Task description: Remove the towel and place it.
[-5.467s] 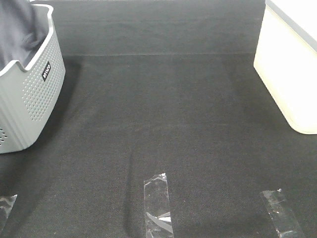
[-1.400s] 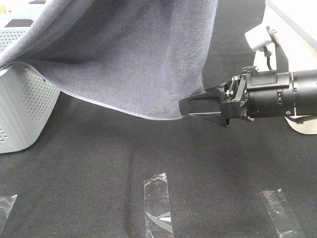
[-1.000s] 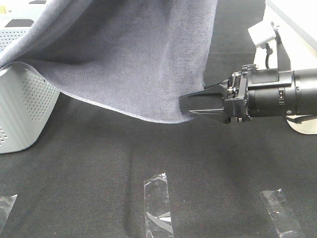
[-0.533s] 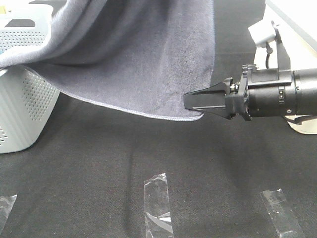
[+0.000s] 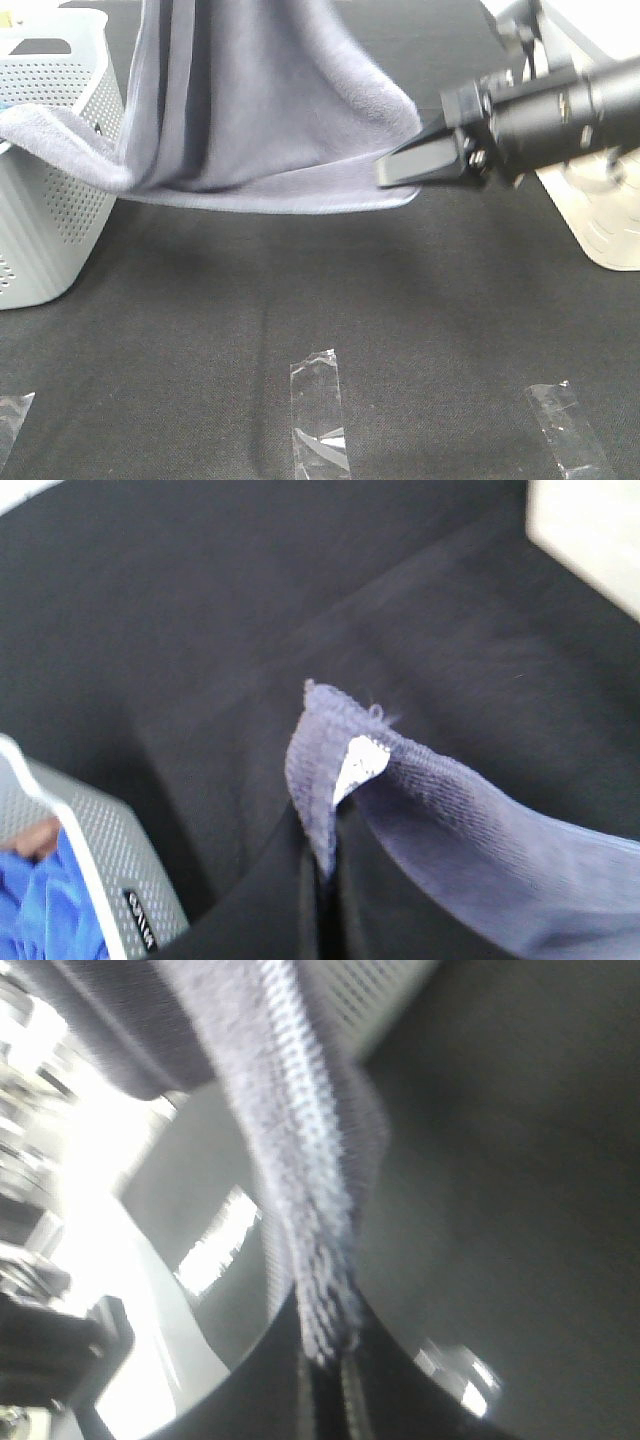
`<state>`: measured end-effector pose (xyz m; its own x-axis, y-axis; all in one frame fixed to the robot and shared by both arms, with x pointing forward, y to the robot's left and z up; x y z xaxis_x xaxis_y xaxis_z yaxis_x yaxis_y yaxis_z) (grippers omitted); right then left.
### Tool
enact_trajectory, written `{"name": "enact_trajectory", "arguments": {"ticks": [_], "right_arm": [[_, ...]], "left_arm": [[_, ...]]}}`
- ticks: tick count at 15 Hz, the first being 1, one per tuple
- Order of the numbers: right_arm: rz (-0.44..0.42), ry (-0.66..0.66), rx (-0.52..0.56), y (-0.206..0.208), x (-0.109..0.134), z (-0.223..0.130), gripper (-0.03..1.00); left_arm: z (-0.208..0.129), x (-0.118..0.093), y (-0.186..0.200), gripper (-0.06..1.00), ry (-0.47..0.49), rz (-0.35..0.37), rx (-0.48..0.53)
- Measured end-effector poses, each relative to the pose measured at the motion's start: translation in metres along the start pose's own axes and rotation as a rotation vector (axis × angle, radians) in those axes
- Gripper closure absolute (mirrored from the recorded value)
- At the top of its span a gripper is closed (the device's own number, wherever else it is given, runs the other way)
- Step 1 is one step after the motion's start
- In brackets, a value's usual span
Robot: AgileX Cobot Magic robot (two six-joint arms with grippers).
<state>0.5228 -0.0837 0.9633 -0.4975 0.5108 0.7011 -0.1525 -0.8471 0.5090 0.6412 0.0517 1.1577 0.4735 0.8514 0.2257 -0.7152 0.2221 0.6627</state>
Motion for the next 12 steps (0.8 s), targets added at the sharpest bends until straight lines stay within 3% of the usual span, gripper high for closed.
{"name": "enact_trajectory", "arguments": {"ticks": [3, 5, 7, 9, 12], "right_arm": [[-0.304, -0.064, 0.102, 0.033, -0.022, 0.030, 0.97], [-0.530, -0.021, 0.080, 0.070, -0.033, 0.064, 0.97], [-0.678, 0.017, 0.006, 0.105, -0.030, 0.101, 0.97], [-0.737, 0.116, -0.138, 0.141, 0.001, 0.150, 0.97], [-0.728, 0.252, -0.351, 0.185, 0.061, 0.201, 0.97]], "left_arm": [[-0.010, 0.028, -0.048, 0.94, 0.084, 0.044, 0.036], [0.004, 0.044, -0.076, 0.94, 0.111, 0.057, -0.055], [0.025, 0.049, -0.083, 0.94, 0.120, 0.053, -0.179], [0.062, 0.057, -0.048, 0.94, 0.135, 0.056, -0.340], [0.102, 0.075, 0.033, 0.94, 0.160, 0.079, -0.542]]}}
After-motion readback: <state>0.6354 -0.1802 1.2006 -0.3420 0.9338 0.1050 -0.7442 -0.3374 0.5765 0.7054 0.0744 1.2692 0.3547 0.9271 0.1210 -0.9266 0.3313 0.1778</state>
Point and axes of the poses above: a point on each arm's last joint axis where the gripper is mounted, y pointing back along that axis away from the gripper, x along the wrist's bending axis when the last joint is at zero, z = x × y, the point moved 10 cm from there along -y, pointing out along that axis toward the gripper, and after that the axes turned 3 degrees about -y, right-handed, at the moved point
